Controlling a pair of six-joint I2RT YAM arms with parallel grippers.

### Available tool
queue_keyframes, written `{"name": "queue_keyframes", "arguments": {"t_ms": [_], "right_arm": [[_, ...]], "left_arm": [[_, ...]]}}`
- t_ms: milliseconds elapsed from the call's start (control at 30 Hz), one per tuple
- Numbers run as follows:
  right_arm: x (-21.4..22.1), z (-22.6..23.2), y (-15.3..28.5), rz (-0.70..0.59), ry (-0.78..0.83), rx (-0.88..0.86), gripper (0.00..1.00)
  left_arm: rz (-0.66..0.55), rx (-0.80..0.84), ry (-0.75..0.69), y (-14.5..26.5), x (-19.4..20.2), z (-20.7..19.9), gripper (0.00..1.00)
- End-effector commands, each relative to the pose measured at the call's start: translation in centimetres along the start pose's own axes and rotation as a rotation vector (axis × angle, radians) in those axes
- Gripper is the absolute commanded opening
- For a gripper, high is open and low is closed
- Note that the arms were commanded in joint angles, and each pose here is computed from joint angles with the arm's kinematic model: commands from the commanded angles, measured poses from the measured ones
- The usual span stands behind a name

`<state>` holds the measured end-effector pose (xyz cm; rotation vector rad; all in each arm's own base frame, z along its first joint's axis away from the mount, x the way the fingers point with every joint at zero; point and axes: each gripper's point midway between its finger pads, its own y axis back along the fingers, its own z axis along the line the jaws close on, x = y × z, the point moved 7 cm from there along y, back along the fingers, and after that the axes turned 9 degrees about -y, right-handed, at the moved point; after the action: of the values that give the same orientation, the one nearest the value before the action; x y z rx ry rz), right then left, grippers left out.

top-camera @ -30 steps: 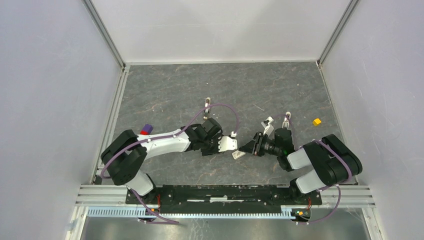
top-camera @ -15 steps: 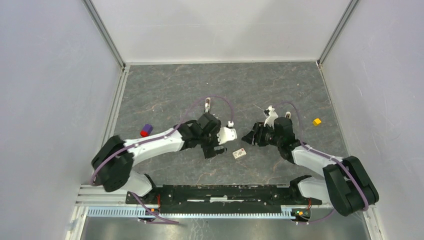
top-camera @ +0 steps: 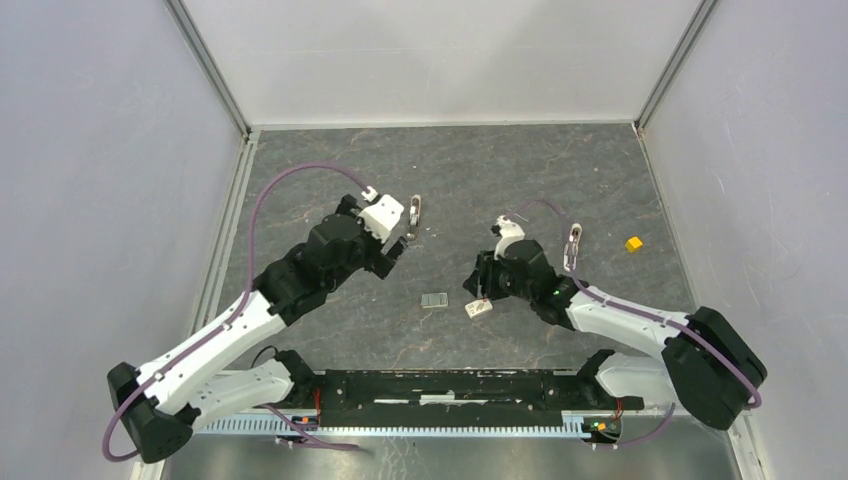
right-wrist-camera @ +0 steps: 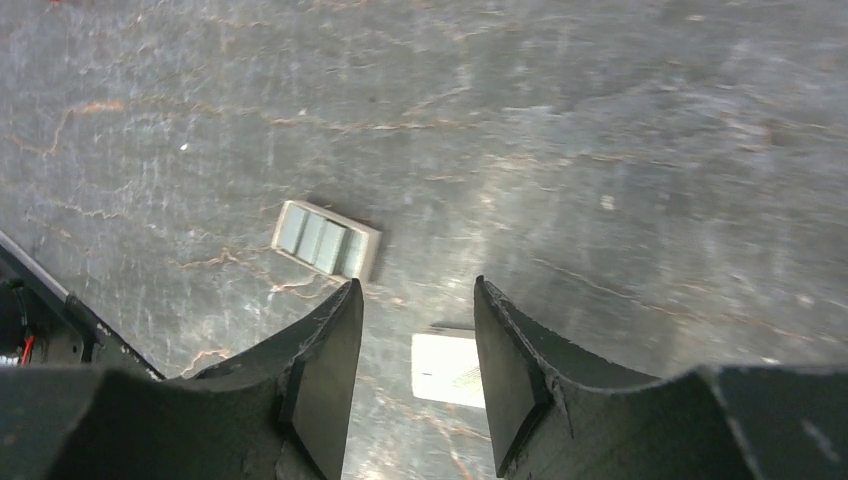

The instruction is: Load the staples into the stapler

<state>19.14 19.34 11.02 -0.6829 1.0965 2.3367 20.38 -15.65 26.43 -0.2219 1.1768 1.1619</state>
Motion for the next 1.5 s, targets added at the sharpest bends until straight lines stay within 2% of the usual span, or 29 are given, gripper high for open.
{"name": "queue_keyframes", "arguments": {"t_ms": [0, 200, 433, 1000, 1467], "right_arm": [[-0.7, 3.2, -1.2, -0.044, 0.053, 0.042, 0.51], [0.4, 6.1, -3.2, -0.011, 0.148, 0.091, 0.47], [1.9, 8.0, -5.4, 0.052, 0.219, 0.141, 0.43], [3.9, 7.3, -6.6, 0.108, 0.27, 0.218, 0.35], [2.9, 7.1, -6.0, 0.087, 0.34, 0.266, 0.3]], "left_arm": [[0.127, -0.216, 0.128, 2.6, 3.1, 1.5, 1.0], [-0.001, -0.246, 0.207, 5.7, 4.3, 1.7, 1.0], [-0.095, -0.335, 0.183, 7.5, 5.7, 2.5, 1.0], [-0.121, -0.304, 0.159, 7.5, 5.6, 2.2, 1.0], [-0.122, -0.303, 0.152, 7.4, 5.6, 2.2, 1.0]]}}
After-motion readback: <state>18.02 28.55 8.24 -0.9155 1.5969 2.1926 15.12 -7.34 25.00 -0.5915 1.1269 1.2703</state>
